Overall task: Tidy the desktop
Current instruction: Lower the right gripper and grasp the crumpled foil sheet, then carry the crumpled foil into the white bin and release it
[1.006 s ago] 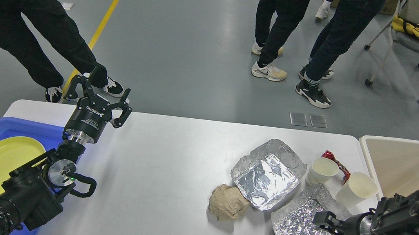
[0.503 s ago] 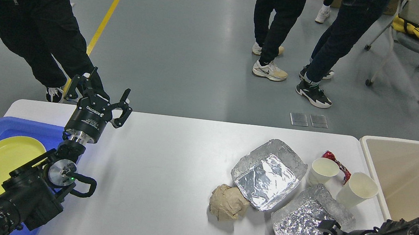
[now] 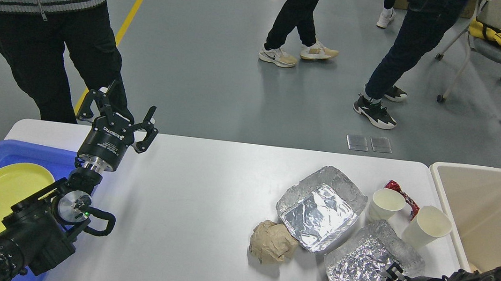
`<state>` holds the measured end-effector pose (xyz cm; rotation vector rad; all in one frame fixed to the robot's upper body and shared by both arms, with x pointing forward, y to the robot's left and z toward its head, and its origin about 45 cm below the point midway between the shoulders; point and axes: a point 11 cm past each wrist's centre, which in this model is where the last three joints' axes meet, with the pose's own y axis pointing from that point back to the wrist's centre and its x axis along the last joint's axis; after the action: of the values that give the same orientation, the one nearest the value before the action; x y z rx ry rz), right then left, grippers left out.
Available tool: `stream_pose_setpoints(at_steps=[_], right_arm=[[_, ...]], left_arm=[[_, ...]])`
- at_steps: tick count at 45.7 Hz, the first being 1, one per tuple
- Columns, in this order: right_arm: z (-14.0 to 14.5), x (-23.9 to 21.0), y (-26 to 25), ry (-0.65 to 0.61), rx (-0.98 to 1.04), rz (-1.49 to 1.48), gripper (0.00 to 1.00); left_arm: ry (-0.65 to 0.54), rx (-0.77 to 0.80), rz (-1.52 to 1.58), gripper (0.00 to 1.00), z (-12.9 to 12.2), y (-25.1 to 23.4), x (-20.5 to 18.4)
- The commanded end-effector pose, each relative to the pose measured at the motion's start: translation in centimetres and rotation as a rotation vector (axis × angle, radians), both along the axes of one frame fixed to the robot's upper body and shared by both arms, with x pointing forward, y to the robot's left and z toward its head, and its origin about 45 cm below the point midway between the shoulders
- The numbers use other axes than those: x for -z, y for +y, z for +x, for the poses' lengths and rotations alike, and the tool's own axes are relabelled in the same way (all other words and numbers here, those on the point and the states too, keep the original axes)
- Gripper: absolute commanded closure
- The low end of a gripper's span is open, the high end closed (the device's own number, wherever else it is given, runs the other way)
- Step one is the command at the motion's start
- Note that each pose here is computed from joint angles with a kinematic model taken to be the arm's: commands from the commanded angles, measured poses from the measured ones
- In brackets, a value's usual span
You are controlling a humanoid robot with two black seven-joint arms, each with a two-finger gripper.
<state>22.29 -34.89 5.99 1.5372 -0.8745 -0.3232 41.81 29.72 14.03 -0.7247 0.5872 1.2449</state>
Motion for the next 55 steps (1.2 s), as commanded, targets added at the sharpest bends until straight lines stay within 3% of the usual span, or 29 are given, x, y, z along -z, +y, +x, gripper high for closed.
stream_pose_setpoints(at_steps=[1,19,29,41,55], right_arm=[[-0.3,0.1,0.0,0.008,0.007,0.004,1.0],[-0.3,-0.2,-0.4,0.003,0.019,0.002,1.0],[-1.8,-1.8,-1.0,0.036,0.049,0.035,1.0],[-0.6,-7.6,-0.9,0.014,-0.027,0.135,1.0],[5.9,-19.9,-0.1,-0.016,-0.343,0.214,1.0]], left_arm=[[0.001,0.0,0.001,0.0,0.0,0.0,0.0],[-0.001,-0.001,0.003,0.0,0.0,0.1,0.0],[0.0,0.001,0.0,0.0,0.0,0.0,0.0],[0.0,0.001,0.0,0.0,0.0,0.0,0.0],[0.0,0.001,0.0,0.0,0.0,0.0,0.0]])
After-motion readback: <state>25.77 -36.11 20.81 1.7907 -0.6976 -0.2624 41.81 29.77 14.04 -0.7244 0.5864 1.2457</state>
